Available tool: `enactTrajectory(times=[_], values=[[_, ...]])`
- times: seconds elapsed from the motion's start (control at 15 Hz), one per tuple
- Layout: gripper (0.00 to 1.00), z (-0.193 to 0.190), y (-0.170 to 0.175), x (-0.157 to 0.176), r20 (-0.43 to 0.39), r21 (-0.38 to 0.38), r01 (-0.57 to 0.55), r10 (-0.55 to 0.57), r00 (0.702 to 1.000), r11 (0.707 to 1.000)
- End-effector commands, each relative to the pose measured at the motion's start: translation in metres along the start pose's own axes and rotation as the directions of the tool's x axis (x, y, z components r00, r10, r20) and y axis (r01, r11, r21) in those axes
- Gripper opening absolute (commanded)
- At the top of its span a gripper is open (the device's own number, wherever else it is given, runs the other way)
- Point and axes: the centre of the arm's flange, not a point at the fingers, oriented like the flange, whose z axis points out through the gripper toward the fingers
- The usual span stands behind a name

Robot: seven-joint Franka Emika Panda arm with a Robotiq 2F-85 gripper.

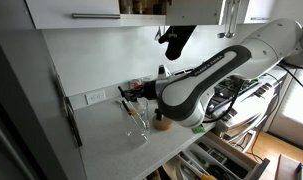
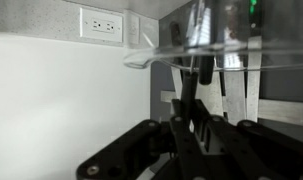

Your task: Remove two skewers from the open drawer and put them in the glass jar

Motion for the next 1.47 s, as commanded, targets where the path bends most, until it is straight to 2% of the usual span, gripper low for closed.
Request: enactTrajectory(times=[0.0, 0.27, 0.33, 0.4, 0.47, 0.53, 0.6, 0.73, 0.8, 0.87, 1.0, 1.33, 1.4], values=[[0.04, -0.007, -0.004, -0.011, 0.007, -0.003, -0.043, 0.043, 0.999, 0.999], [0.04, -0.006, -0.002, -0.012, 0.01, -0.014, -0.046, 0.046, 0.999, 0.999], [0.33, -0.006, -0.001, -0.011, 0.008, -0.016, -0.045, 0.045, 0.999, 0.999], [0.42, -0.007, -0.001, -0.011, 0.007, -0.016, -0.045, 0.045, 0.999, 0.999], [0.47, -0.007, 0.0, -0.011, 0.006, -0.018, -0.047, 0.047, 0.999, 0.999], [0.38, -0.007, 0.0, -0.011, 0.005, -0.019, -0.05, 0.05, 0.999, 0.999], [0.14, -0.007, 0.0, -0.011, 0.003, -0.02, -0.051, 0.051, 0.999, 0.998], [0.11, -0.008, 0.001, -0.009, -0.002, -0.022, -0.052, 0.052, 0.999, 0.998], [0.17, -0.008, 0.001, -0.007, -0.004, -0.024, -0.049, 0.049, 0.999, 0.998], [0.45, -0.009, 0.002, -0.004, -0.007, -0.029, -0.046, 0.046, 0.999, 0.999], [0.44, -0.013, 0.003, 0.005, -0.018, -0.023, -0.044, 0.044, 0.999, 0.999], [0.81, -0.027, 0.005, 0.04, -0.04, -0.027, -0.02, 0.019, 0.999, 0.999], [0.88, -0.032, 0.005, 0.049, -0.015, -0.041, -0.012, 0.012, 1.0, 0.999]])
